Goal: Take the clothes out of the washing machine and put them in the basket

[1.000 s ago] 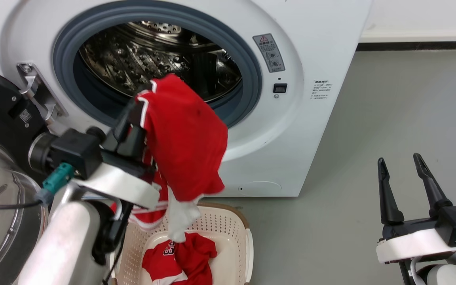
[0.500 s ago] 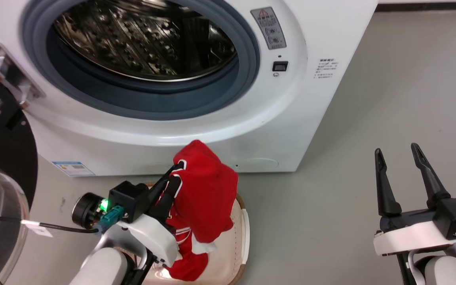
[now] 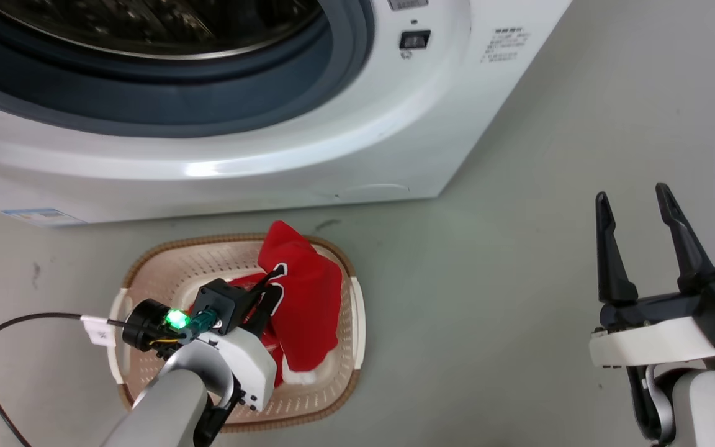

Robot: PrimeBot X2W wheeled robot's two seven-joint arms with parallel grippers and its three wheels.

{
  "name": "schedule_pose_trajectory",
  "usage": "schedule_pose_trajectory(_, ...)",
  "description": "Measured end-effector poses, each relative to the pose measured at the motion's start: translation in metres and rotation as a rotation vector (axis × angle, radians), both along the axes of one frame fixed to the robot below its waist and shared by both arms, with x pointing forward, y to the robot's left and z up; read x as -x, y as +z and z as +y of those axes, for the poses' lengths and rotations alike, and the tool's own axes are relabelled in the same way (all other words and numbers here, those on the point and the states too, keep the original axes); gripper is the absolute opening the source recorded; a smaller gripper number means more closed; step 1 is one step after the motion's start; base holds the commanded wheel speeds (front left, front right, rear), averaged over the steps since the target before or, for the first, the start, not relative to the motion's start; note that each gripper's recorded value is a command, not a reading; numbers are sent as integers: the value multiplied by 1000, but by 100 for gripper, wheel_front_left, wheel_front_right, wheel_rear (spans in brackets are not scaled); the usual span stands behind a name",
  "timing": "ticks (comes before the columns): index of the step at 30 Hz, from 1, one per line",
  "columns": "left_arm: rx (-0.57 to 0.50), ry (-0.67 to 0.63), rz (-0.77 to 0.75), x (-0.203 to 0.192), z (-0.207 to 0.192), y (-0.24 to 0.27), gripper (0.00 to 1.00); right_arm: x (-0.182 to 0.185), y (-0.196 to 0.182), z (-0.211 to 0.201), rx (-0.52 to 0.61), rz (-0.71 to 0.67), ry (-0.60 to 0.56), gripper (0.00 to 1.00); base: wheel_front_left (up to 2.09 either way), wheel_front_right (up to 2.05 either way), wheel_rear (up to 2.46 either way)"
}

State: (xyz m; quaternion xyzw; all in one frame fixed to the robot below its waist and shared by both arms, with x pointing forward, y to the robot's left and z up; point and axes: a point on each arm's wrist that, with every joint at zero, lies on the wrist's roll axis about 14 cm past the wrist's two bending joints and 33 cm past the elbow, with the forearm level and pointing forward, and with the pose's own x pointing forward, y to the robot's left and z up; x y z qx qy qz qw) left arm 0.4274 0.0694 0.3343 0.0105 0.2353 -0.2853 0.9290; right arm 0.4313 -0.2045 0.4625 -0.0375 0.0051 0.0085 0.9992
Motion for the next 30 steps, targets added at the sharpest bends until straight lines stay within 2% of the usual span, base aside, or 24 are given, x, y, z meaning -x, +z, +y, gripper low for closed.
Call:
schedule_pose_trajectory(12,-169,-46,266,2,15,-122,0,-14,-50,-16,20,115,-38,100,0,0,0)
schedule_pose_trajectory(21,-265,-82,408,2,17,-184,0,-20,-77,-25,30,172,-56,100,0,0,0)
schedule_pose_trajectory(26,-264,-71,455,1,9,-202,0,-21,-87,-27,31,193,-60,100,0,0,0)
schedule_pose_trajectory(29,-242,20,497,-1,15,-209,0,-20,-90,-28,27,202,-64,100,0,0,0)
schedule_pose_trajectory(30,-250,10,500,0,15,-210,0,-20,-90,-28,26,203,-64,100,0,0,0)
